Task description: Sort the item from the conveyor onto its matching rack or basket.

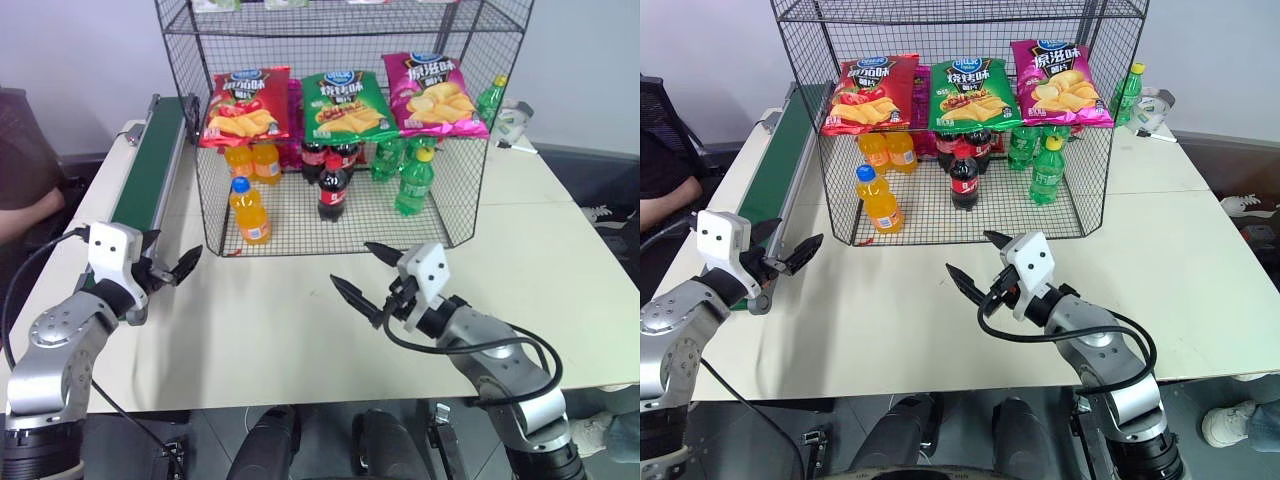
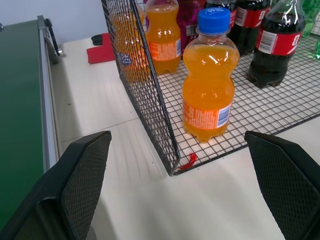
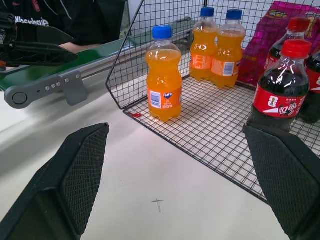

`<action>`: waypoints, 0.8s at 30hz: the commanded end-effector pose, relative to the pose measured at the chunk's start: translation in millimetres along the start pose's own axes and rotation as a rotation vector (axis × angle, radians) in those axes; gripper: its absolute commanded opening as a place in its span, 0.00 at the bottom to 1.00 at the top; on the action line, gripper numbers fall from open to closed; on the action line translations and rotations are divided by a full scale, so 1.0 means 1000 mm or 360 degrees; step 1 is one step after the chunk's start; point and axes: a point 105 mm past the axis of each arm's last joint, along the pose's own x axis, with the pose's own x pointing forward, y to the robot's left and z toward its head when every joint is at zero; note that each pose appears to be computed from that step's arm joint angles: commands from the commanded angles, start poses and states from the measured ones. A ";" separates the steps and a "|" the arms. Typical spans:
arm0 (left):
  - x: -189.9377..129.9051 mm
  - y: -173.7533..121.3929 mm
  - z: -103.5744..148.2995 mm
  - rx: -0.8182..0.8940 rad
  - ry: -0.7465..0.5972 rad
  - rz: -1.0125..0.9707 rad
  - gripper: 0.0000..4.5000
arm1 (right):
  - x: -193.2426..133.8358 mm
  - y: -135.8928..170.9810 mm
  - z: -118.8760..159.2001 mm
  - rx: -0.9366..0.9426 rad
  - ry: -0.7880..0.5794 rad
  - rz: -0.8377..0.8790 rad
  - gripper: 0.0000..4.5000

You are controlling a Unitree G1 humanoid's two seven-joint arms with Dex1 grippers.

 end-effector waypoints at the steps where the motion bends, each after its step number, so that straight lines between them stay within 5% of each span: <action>1: -0.002 0.007 0.014 0.0042 -0.0081 0.0032 0.99 | 0.000 0.005 0.018 -0.0031 -0.0103 0.0035 1.00; 24: -0.003 0.012 0.012 -0.0021 -0.0084 0.0107 0.99 | 0.000 -0.001 0.019 -0.0058 -0.0097 0.0008 1.00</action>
